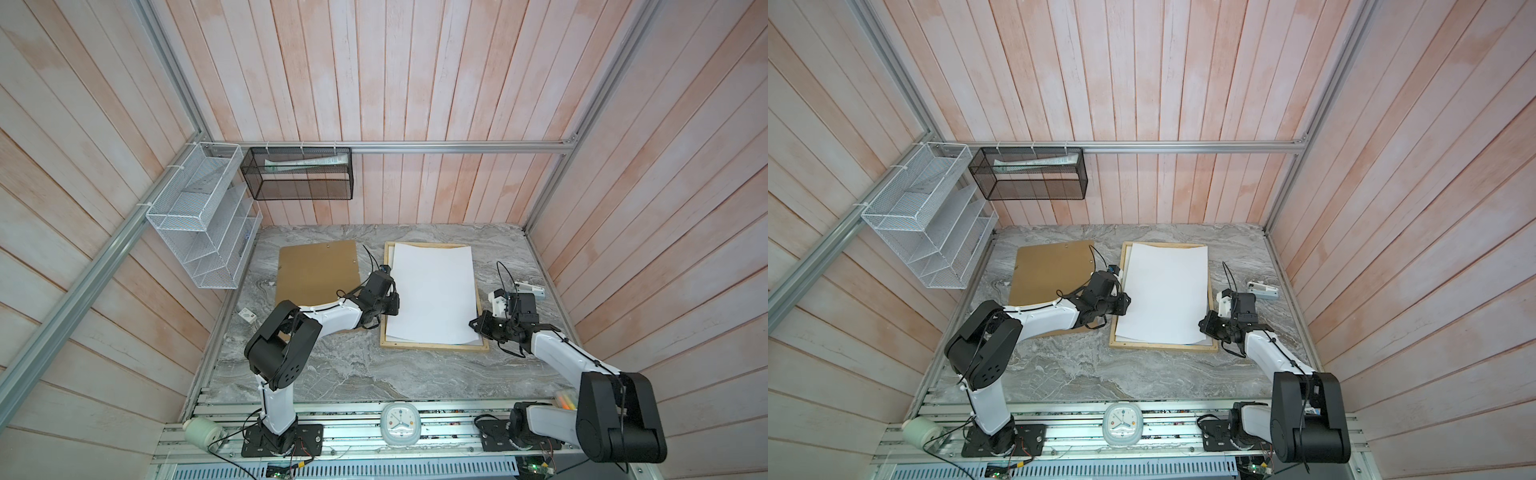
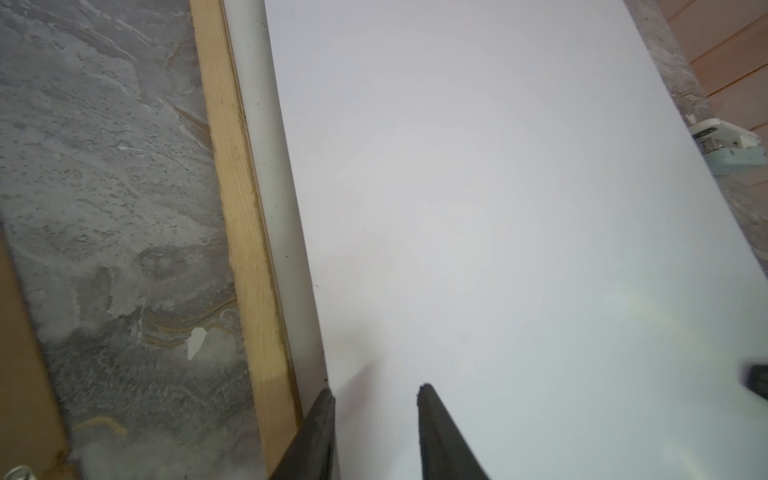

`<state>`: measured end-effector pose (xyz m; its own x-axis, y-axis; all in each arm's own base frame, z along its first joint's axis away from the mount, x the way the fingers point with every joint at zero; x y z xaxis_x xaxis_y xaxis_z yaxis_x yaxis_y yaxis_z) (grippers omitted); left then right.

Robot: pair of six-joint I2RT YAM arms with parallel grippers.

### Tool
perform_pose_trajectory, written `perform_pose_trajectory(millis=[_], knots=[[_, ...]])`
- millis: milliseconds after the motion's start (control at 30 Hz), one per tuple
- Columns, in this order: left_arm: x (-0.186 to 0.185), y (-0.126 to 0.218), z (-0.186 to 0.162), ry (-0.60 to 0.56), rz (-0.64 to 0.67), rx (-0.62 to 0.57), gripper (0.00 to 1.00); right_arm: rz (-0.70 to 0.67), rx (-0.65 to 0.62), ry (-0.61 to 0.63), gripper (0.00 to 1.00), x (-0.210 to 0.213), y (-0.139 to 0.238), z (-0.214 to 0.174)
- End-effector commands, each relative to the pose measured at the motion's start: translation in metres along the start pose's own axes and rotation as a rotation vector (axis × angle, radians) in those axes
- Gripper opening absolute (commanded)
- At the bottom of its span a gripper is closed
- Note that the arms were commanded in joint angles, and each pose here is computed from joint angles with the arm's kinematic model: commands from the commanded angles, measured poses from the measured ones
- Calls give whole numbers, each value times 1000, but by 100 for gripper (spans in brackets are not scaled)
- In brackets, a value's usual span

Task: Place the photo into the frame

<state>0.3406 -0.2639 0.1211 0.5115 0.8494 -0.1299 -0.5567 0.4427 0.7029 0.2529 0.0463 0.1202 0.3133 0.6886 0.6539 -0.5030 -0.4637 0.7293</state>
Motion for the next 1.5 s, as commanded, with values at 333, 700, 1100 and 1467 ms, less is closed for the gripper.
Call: perform_pose_trajectory(millis=[333, 700, 1100, 1467], knots=[[58, 39, 6, 132, 270, 13, 43, 14, 30, 64, 0, 4, -1, 2], [68, 49, 1, 158, 291, 17, 43, -40, -21, 105, 0, 6, -5, 16], [68, 52, 3, 147, 289, 21, 44, -27, 32, 116, 4, 9, -14, 21], [68, 53, 0, 148, 285, 16, 45, -134, -69, 91, 40, 7, 0, 28]])
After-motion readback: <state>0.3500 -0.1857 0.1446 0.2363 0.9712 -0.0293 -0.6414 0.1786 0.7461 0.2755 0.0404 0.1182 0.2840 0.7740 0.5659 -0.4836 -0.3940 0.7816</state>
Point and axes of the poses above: each gripper's point midway between its finger pads, its own y axis back along the fingers, its own x axis along the line the jaws close on, z = x × y, the point moved 8 cm from there along y, back along the fingers, and after that the axes turned 15 degrees about -y, right-handed, at the moved point
